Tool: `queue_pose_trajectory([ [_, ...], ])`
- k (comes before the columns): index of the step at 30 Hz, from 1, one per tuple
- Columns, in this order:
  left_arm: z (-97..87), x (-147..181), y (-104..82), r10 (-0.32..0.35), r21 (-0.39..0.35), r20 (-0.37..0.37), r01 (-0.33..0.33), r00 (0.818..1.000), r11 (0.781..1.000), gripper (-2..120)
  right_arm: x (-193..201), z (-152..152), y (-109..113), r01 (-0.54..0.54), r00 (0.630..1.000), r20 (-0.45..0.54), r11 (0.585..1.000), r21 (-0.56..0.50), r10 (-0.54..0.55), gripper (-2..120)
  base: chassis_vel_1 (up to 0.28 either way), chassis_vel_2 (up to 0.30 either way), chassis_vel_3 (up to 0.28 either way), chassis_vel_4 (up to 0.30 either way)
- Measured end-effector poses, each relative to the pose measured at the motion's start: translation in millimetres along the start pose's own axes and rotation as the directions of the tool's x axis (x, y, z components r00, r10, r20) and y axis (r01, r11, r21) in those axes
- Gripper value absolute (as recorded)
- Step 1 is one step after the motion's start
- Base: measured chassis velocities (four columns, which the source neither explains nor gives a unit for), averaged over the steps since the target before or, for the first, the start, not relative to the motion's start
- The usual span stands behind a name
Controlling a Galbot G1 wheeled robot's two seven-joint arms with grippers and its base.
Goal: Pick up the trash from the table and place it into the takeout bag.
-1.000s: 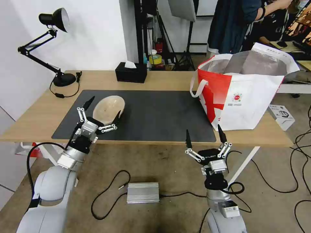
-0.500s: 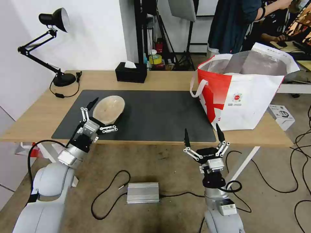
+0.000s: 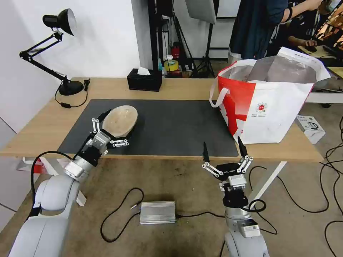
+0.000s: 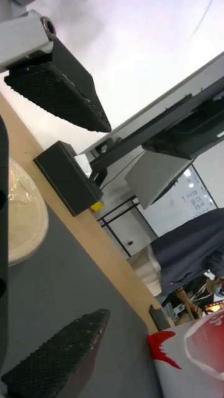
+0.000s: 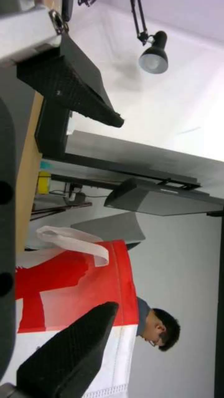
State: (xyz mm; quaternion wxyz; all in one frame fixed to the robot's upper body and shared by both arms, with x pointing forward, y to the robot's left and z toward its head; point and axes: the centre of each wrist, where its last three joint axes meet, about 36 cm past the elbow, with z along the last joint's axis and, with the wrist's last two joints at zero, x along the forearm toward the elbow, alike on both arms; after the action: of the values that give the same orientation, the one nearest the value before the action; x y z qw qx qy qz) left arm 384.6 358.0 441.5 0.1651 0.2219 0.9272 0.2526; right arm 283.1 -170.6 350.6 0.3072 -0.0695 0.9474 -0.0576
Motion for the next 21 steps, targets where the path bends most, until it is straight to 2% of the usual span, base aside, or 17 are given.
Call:
queue_pose_trajectory([
  [21,20.2,-7,15.6,0.037,-0.018,-0.048,-0.038,0.998,0.999,100,-1,1,3,-0.004,1.0,0.0,1.0,-0.007,0.004,100,0.0,0.0,0.0,0.0],
])
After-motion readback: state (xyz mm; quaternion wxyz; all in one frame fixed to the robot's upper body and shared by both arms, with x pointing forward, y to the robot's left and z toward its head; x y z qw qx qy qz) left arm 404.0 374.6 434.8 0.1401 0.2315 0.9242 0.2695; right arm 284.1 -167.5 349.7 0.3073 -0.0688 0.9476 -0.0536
